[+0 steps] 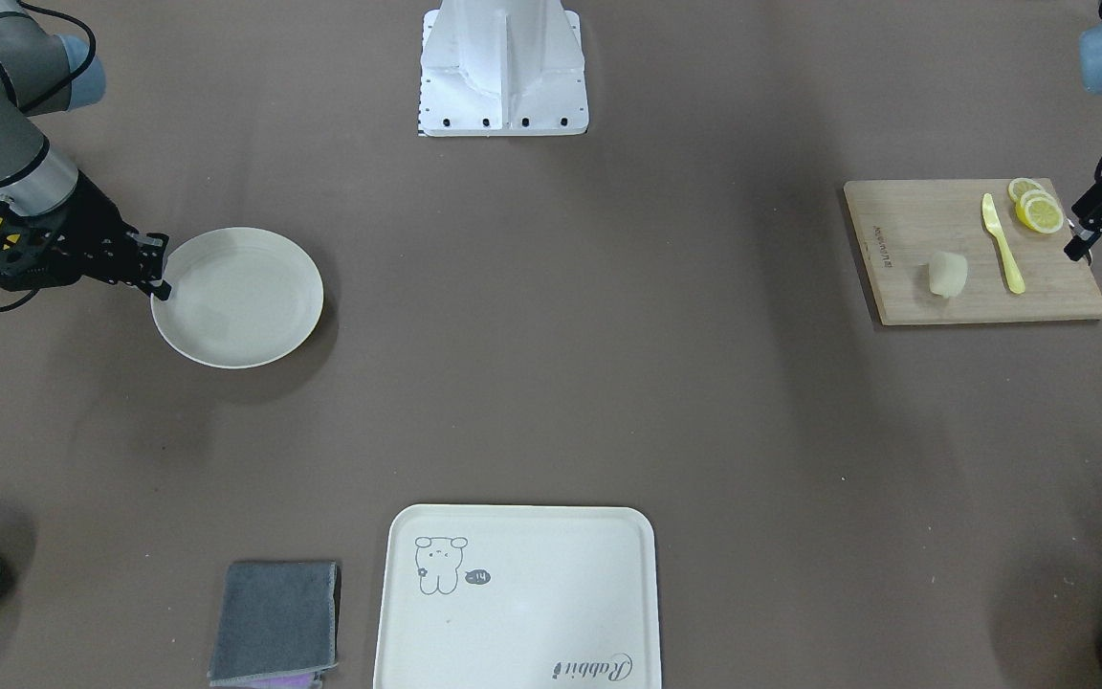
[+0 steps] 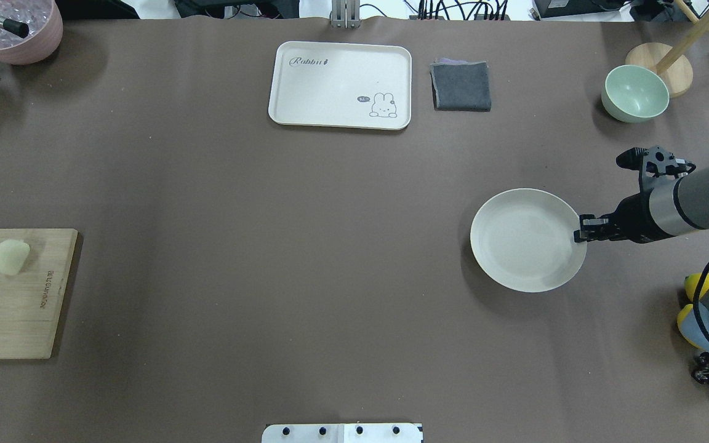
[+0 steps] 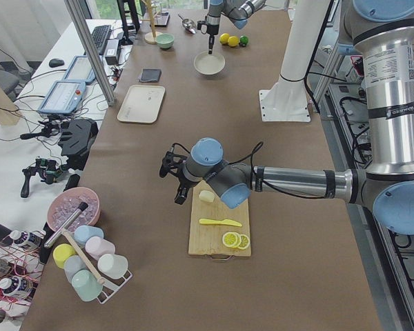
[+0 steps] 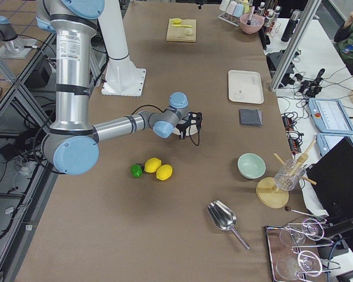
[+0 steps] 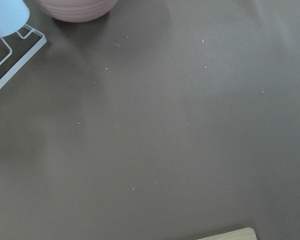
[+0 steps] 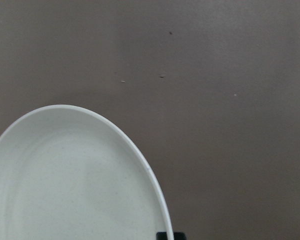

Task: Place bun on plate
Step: 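Grip the plate rim and drag it toward the table centre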

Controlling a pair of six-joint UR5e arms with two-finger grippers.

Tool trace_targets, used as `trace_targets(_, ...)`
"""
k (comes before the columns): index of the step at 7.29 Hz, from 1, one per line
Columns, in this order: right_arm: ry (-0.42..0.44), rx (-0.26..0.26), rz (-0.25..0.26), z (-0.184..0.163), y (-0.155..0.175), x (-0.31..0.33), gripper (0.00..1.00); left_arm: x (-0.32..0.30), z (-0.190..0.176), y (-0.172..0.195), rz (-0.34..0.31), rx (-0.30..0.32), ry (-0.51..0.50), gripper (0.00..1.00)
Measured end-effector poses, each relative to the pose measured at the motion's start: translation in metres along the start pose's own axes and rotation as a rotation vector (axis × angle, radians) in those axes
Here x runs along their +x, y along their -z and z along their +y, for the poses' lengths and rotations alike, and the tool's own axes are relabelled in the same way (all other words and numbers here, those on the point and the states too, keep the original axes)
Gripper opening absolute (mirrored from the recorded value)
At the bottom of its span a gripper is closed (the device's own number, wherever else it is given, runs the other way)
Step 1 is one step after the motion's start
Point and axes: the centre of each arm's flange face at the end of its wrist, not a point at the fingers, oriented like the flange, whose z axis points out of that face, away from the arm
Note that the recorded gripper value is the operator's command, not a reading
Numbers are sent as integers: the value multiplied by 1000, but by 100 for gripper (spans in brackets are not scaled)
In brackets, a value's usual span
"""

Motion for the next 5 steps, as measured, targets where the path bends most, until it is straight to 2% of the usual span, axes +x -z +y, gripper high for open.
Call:
trace_targets(2, -32, 9, -122, -22, 14, -79, 0, 0, 0, 0, -1, 0, 0, 98)
trace_targets(3, -54, 21, -159, -19, 7, -123, 0, 1, -1, 0, 0, 1, 1, 98)
trace_targets(5, -51, 63, -148, 14, -29, -188, 0, 9, -5, -1, 9, 4, 7, 98)
